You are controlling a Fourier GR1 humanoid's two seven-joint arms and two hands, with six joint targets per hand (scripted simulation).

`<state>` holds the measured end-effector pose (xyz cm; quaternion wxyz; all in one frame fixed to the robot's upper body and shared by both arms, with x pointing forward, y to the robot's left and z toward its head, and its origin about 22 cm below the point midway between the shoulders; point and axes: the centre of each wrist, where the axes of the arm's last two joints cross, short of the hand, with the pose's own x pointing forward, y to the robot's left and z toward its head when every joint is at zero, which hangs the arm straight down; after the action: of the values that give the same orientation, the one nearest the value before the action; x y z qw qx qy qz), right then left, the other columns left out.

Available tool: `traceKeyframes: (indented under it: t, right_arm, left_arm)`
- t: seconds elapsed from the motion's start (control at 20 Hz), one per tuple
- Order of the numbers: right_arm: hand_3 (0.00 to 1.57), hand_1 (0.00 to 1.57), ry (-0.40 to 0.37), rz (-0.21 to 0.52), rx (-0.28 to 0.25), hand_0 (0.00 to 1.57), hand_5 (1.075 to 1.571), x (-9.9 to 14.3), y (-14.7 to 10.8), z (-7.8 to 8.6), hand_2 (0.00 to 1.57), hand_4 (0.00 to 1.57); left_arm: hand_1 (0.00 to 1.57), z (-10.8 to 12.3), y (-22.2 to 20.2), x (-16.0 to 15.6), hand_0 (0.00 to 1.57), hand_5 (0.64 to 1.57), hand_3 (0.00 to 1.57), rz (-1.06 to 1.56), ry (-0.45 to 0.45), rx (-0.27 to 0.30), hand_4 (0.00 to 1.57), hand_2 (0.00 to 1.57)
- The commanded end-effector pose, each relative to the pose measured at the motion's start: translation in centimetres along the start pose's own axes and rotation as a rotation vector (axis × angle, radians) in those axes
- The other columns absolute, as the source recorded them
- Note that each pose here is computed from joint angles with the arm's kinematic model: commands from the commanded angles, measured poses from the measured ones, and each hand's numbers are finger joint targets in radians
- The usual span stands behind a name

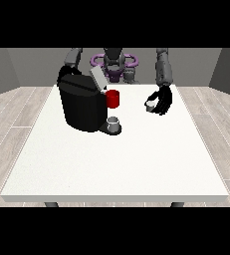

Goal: Insert the coffee pod into the coffee machine and close the lid

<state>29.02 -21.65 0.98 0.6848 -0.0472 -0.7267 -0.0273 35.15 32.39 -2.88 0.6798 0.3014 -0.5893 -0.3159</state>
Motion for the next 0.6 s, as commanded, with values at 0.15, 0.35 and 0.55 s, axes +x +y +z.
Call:
traceKeyframes:
  t: [0.15, 0.35, 0.55]
  right_arm:
    - [0.00, 0.00, -0.034, -0.016, 0.012, 0.00, 1.571, -0.1, -0.5, -0.5, 0.00, 0.49]
    - [0.00, 0.00, 0.007, 0.002, -0.010, 0.00, 1.571, -2.4, -1.3, 0.3, 0.00, 0.40]
    - [0.00, 0.00, 0.035, -0.044, -0.036, 0.00, 1.571, -0.8, -0.7, -0.6, 0.00, 0.43]
  left_arm:
    - [0.90, -0.2, -0.8, 0.0, 0.90, 1.571, 0.78, -0.136, -0.027, 0.019, 0.31, 1.01]
    - [1.17, -1.3, 1.4, 1.2, 1.17, 1.571, 1.18, -0.148, -0.075, -0.028, 0.41, 1.29]
    - [1.42, -1.7, 0.4, 2.2, 1.42, 1.571, 1.42, -0.106, -0.154, -0.039, 0.56, 1.46]
